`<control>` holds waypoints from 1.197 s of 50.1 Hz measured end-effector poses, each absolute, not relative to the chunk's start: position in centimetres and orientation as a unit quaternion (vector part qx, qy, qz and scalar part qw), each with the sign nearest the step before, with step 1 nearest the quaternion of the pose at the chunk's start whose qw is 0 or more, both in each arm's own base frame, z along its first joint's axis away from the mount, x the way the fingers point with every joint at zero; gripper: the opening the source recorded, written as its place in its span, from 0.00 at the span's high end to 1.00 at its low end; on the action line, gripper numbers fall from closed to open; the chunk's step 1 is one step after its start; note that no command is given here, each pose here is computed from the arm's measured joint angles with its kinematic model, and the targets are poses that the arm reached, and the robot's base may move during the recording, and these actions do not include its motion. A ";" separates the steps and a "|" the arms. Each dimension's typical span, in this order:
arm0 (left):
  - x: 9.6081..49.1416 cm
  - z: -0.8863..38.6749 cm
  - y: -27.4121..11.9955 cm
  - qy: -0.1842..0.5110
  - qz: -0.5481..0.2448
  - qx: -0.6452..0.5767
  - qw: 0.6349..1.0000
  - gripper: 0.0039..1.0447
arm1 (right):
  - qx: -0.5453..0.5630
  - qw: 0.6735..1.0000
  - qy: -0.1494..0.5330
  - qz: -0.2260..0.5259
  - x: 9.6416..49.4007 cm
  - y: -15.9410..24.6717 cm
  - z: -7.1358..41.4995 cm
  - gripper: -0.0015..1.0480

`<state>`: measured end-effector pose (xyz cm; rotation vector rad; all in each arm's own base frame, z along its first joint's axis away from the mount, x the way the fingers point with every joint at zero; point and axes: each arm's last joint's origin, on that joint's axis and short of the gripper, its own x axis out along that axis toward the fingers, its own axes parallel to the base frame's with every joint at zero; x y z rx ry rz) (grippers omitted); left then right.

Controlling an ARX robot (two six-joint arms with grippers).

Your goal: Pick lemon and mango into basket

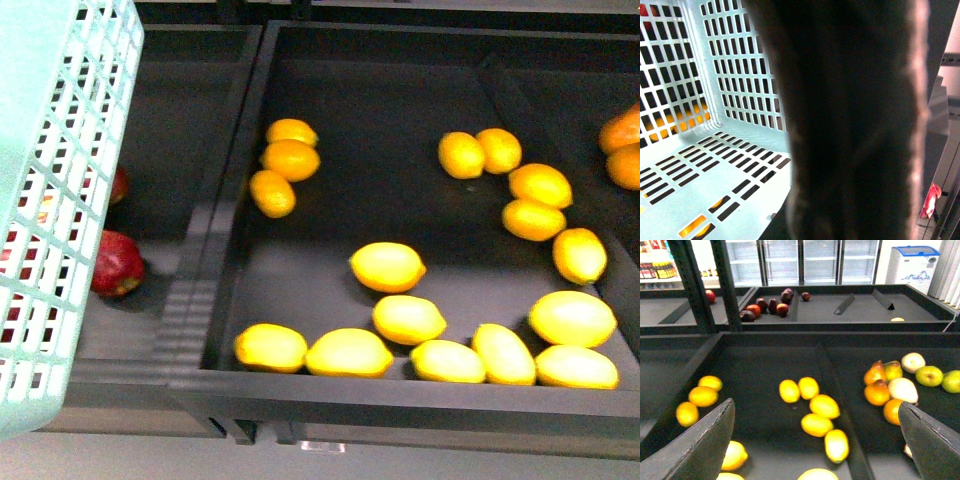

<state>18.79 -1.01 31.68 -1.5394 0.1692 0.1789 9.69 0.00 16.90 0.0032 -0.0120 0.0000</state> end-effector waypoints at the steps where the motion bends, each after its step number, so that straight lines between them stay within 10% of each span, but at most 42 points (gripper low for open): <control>1: 18.8 31.7 -1.0 0.076 0.081 -0.694 0.711 0.95 | 0.001 1.000 -0.006 0.000 9.7 0.0 16.9 0.08; 48: 18.8 31.7 -0.8 0.064 0.094 -0.691 0.714 0.95 | 0.001 1.000 -0.006 0.004 9.7 0.0 16.9 0.08; 60: 20.7 31.4 -3.4 0.322 0.132 -0.383 0.856 0.96 | 0.001 1.000 -0.006 0.001 9.7 0.0 16.9 0.08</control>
